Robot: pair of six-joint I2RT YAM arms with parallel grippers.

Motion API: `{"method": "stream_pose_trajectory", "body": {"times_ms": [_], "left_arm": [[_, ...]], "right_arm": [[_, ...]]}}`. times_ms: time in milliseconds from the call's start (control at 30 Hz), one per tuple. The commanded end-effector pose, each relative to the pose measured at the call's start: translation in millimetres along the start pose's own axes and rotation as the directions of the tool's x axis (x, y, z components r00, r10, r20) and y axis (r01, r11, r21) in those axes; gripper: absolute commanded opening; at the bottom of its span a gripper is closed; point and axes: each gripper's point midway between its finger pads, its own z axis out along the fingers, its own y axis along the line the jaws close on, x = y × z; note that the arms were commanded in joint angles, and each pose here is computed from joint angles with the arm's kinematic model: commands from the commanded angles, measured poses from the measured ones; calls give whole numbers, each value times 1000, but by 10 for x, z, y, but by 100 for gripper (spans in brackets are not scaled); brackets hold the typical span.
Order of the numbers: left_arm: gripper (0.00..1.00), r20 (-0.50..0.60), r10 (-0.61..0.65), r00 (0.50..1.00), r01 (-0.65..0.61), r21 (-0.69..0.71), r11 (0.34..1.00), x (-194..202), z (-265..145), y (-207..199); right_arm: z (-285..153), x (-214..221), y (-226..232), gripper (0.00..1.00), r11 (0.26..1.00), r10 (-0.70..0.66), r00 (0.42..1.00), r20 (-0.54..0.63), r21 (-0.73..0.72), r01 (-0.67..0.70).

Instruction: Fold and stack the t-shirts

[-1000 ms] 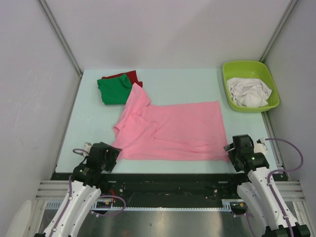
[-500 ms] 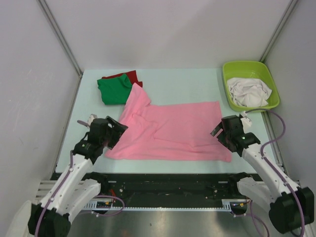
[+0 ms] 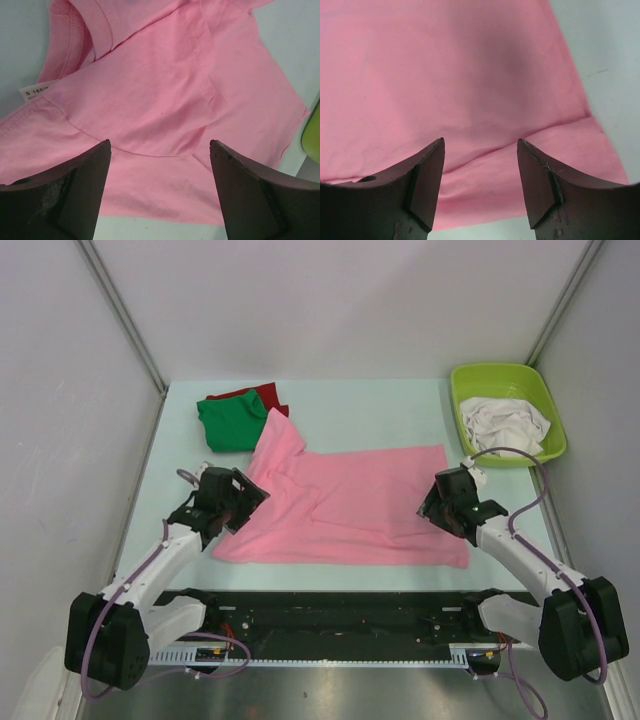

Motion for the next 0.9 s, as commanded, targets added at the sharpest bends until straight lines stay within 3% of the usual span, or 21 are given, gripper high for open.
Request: {"method": "stream_pose_trajectory", "body": {"times_ms": [0,333,467,867], "left_arm": [[84,28,9,1000,-11,74,997,-98,19,-186],[84,-64,4,998,-2,41,999,170,281,21],[84,-76,3,997,-1,37,999,210,317,62],[84,-78,2,997,1,38,999,226,342,122]], "right_arm": [[-66,-61,-209,64,998,39,998,40,49,-41],[-30,208,-253,58,997,72,996,-53,41,-70],[63,313,-298,49,995,82,994,-71,60,-78],[238,395,-353,45,991,94,991,-90,102,-85]]}}
